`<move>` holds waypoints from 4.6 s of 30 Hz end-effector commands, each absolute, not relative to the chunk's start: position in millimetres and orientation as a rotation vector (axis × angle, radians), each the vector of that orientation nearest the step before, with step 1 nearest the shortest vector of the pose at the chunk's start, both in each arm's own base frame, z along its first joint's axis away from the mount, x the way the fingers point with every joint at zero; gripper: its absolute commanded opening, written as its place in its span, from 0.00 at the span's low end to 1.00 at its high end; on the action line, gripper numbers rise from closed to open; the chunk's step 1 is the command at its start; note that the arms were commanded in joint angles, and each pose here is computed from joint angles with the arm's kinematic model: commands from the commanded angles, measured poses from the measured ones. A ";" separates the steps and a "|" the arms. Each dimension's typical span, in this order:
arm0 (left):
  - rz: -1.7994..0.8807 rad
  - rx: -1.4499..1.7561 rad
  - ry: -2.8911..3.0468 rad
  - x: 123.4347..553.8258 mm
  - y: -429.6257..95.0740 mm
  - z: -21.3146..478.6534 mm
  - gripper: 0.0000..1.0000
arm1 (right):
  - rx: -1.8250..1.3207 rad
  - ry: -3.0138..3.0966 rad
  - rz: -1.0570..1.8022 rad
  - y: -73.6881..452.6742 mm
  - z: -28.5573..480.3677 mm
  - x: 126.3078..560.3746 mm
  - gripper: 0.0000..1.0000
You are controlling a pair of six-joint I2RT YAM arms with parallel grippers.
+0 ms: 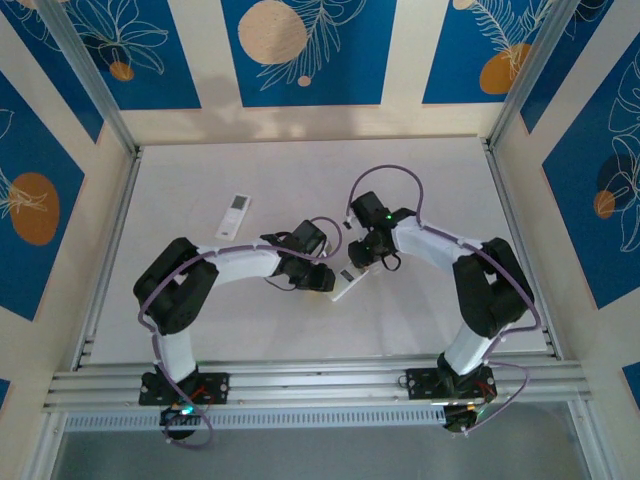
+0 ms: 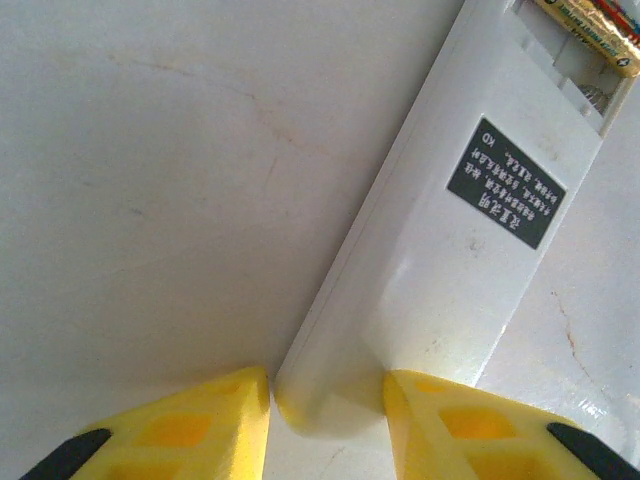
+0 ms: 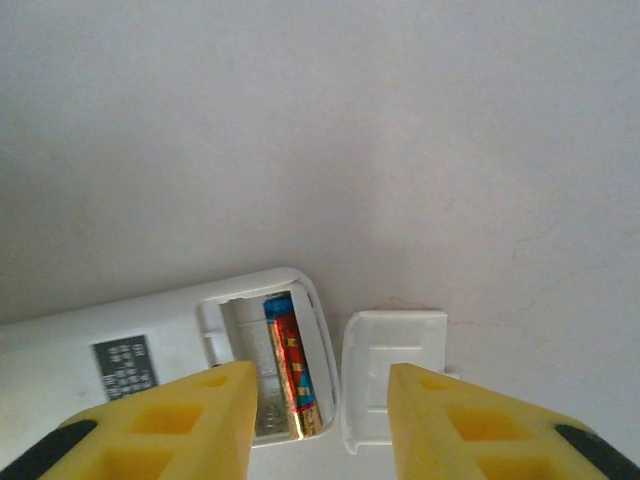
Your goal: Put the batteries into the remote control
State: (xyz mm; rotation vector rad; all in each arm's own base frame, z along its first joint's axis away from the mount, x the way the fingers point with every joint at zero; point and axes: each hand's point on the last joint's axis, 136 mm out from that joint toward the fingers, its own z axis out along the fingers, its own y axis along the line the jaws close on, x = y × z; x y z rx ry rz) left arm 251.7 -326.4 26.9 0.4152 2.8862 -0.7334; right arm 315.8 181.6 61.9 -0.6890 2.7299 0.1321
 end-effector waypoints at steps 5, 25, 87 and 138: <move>-0.488 0.366 2.990 248.4 -289.6 -16.9 0.37 | -0.633 2.732 0.245 184.9 72.8 313.3 0.37; -0.491 0.365 2.995 248.2 -290.5 -17.2 0.36 | -0.615 2.853 0.283 180.6 46.5 289.7 0.16; -0.136 0.806 2.688 284.9 -224.6 85.1 0.51 | -0.328 2.727 0.355 177.2 128.0 297.5 0.35; -0.580 0.416 2.727 269.3 -391.3 99.1 0.10 | 0.096 2.686 0.436 122.6 150.7 302.6 0.39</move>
